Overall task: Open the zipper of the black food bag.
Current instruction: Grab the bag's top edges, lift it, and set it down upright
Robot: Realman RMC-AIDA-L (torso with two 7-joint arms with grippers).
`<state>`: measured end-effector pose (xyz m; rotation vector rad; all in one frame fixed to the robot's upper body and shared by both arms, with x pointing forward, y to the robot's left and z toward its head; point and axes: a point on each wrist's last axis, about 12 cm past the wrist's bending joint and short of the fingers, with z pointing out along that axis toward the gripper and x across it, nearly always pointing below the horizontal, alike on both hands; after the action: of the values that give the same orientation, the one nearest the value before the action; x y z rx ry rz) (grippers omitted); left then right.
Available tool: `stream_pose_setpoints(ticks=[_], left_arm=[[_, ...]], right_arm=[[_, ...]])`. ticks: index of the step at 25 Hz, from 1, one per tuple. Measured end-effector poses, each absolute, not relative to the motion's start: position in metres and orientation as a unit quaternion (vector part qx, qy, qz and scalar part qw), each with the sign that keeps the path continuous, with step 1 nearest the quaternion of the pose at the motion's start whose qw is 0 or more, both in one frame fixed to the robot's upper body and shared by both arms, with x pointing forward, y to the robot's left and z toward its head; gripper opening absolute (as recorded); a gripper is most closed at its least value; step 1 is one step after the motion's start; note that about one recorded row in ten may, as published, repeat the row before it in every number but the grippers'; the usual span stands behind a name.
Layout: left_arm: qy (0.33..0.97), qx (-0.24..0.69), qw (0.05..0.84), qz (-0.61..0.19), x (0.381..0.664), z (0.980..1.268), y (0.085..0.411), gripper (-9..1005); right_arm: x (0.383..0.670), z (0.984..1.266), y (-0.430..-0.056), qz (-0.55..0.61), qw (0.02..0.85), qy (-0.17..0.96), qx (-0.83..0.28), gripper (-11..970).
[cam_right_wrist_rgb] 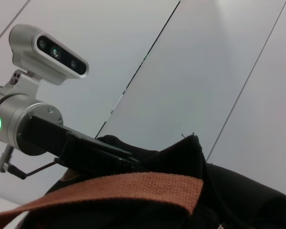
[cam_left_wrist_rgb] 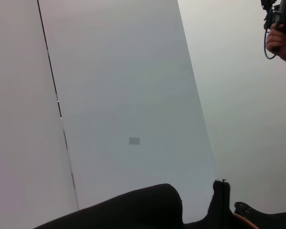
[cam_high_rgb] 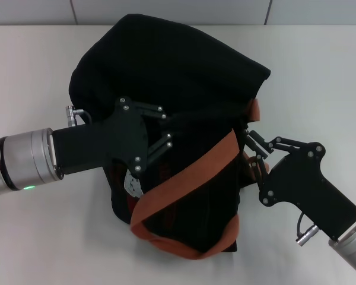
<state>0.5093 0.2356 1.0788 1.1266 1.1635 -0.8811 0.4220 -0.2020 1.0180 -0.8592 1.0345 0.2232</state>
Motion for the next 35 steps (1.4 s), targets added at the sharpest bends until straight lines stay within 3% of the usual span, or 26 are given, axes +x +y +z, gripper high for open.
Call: stream_pose_setpoints(ticks=[3, 6, 35], left_arm=[[0.503, 0.487, 0.605, -0.381, 0.5087, 1.0780, 0.2355, 101], [0.504, 0.485, 0.604, -0.382, 0.5082, 1.0773, 0.2353, 101], [0.508, 0.444, 0.637, -0.374, 0.5093, 1.0788, 0.2405, 101]], right_arm=[[0.4225, 1.0183, -0.2014, 0.104, 0.777, 0.477, -0.397, 148], [0.4225, 1.0181, -0.2007, 0.105, 0.776, 0.478, -0.397, -2], [0.4258, 1.0136, -0.1993, 0.101, 0.763, 0.491, -0.408, 21]])
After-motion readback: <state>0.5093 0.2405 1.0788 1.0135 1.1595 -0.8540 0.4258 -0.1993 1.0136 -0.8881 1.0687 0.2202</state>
